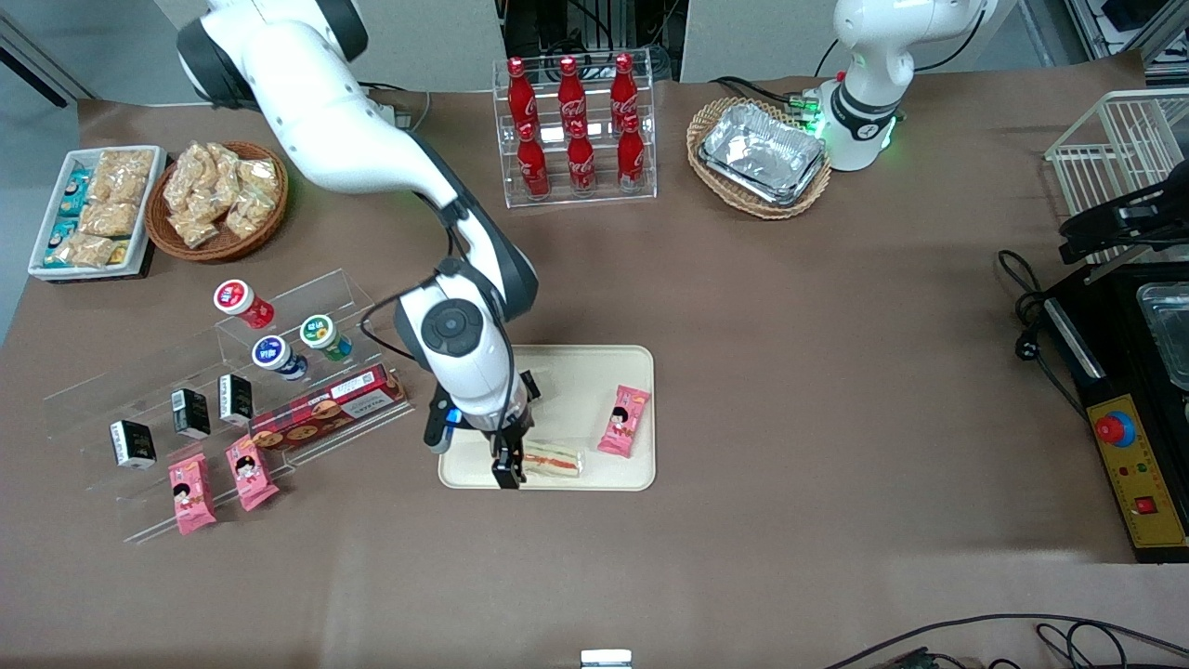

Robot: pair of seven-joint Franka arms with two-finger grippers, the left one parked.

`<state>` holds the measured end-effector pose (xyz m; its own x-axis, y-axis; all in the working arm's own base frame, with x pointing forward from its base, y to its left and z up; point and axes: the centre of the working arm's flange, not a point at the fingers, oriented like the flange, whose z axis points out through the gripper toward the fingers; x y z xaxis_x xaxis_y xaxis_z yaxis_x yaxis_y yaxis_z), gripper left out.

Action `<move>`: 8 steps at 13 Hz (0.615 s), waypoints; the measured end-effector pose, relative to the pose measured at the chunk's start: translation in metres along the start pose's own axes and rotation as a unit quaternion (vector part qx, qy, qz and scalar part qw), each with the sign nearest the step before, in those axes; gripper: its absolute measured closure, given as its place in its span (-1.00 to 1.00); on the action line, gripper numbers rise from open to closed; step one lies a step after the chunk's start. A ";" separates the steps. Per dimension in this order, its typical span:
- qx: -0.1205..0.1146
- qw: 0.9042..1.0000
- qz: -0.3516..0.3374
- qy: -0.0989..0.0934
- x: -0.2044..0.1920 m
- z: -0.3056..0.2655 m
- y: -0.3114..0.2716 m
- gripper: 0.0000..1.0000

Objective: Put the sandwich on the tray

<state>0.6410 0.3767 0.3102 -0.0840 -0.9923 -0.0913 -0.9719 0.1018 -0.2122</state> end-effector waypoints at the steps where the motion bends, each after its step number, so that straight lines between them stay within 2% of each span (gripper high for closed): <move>1: -0.006 1.000 -0.008 0.007 0.006 -0.025 -0.006 -1.00; 5: -0.029 0.997 -0.071 0.028 0.063 -0.110 -0.031 -1.00; 6: -0.034 0.993 -0.104 0.032 0.090 -0.126 -0.039 -1.00; 8: -0.056 0.980 -0.186 0.032 0.157 -0.156 -0.052 -1.00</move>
<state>0.6443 0.2042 0.4592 0.2701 -0.9622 0.0343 -0.9559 -0.2722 -0.1101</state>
